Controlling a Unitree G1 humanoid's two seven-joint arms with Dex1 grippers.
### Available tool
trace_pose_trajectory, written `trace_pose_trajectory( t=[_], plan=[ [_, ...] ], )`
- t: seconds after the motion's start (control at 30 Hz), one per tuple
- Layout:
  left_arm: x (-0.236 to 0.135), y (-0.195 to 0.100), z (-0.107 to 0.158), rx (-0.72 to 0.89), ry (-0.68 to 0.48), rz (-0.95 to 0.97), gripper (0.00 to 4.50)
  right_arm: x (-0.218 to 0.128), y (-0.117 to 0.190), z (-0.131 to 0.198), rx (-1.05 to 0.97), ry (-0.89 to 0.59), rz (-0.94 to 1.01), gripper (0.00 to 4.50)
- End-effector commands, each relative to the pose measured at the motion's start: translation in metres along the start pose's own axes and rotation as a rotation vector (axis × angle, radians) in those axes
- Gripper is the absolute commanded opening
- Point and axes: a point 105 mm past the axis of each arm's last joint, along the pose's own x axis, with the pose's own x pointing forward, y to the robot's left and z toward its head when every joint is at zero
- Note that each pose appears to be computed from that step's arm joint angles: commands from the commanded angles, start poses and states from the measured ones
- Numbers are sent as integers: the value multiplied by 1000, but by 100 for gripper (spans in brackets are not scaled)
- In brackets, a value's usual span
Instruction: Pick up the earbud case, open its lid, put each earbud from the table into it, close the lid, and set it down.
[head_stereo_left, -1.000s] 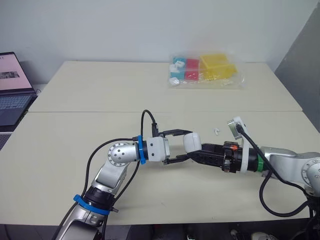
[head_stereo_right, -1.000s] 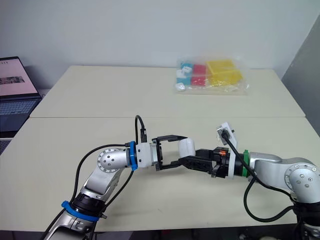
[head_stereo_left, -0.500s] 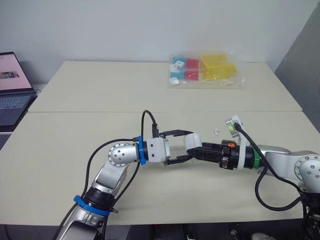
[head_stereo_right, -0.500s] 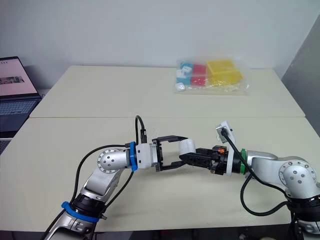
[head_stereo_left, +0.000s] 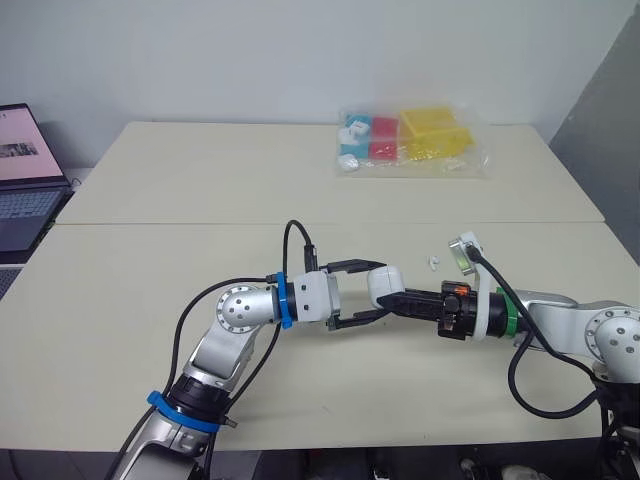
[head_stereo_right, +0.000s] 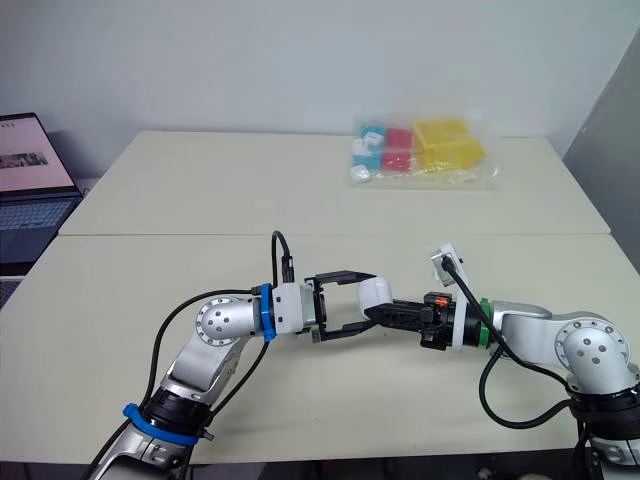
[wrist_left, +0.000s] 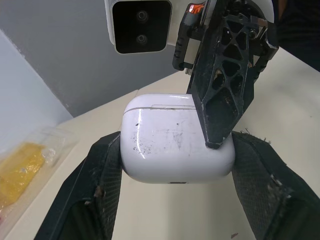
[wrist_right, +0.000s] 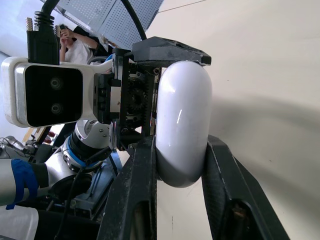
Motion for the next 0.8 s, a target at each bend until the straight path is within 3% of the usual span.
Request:
trace_pose_trajectory(
  t=[0.03, 0.13, 0.2, 0.37, 0.53, 0.67, 0.8],
  plan=[
    [1, 7, 17, -9, -78, 37, 313, -2, 7, 10, -26, -22, 25, 79],
    [-2, 12, 13, -22, -51, 38, 409, -3, 9, 11, -14, -26, 41, 79],
    [-3, 12, 11, -31, -37, 31, 448, -3, 10, 11, -11, -28, 47, 79],
    [-10, 23, -8, -71, 104, 10, 450, -8, 8, 12, -52, 11, 20, 79],
    [-25, 22, -21, -259, 246, -50, 450, -23, -3, 23, -276, 126, -106, 79],
    [-28, 12, -19, -416, 324, -111, 450, -35, -8, 30, -629, 334, -195, 79],
    [-12, 10, -5, -499, 325, -122, 450, -45, -19, 32, -925, 560, -233, 79]
  ],
)
